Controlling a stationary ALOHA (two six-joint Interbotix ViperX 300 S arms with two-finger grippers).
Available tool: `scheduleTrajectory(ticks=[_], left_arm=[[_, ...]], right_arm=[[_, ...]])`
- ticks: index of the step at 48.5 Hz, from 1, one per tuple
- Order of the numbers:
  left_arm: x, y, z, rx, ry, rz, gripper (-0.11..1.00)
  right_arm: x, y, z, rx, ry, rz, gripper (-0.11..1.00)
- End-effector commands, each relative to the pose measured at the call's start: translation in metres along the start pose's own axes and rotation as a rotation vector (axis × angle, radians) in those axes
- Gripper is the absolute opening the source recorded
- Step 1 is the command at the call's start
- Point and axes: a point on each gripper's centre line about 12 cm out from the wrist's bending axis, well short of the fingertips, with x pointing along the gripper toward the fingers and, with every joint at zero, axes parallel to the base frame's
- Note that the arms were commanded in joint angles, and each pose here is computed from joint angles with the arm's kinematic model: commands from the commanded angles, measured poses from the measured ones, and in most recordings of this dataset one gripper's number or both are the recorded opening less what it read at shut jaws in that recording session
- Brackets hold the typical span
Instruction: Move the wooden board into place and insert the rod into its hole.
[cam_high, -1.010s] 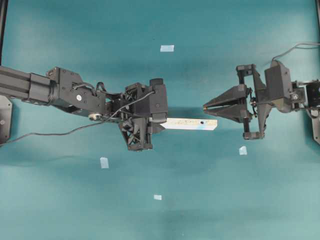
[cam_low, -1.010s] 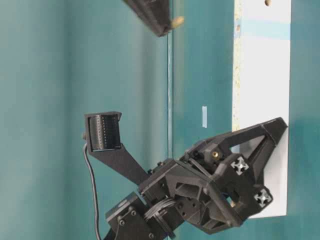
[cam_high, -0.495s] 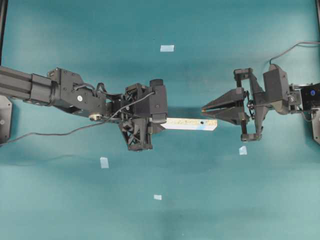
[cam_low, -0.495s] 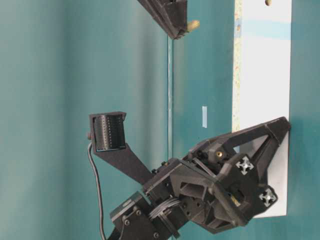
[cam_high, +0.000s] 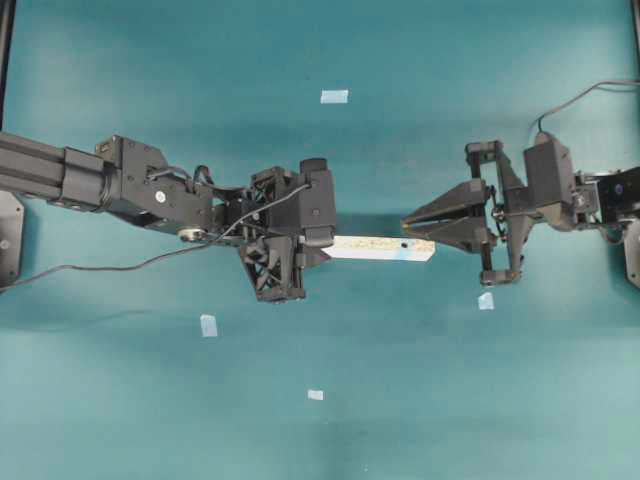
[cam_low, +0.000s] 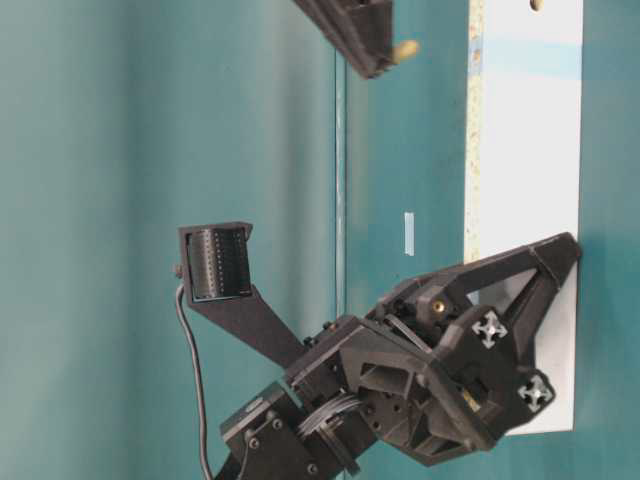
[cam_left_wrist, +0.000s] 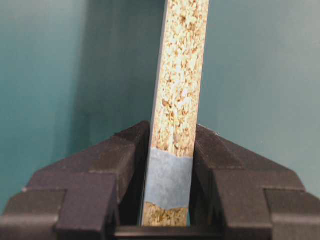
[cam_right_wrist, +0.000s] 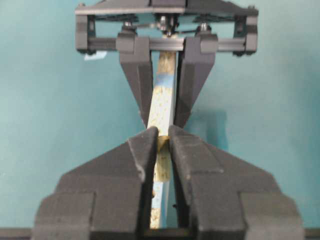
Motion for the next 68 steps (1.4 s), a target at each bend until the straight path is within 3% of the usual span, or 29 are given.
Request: scheduleTrajectory(ticks=[1, 20, 68], left_arm=[[-0.001, 0.002, 0.003, -0.014, -0.006, 0.002, 0.24], [-0.001, 0.002, 0.003, -0.014, -0.006, 0.002, 0.24], [-0.001, 0.001, 0.004, -0.014, -0.009, 0.002, 0.24]], right_arm=[[0.004, 0.002, 0.003, -0.003, -0.026, 0.015, 0.12], [0.013, 0.006, -0.007, 0.001, -0.003, 0.039, 0.12], [0.011, 0.003, -0.019, 0.000, 0.067, 0.015, 0.12]])
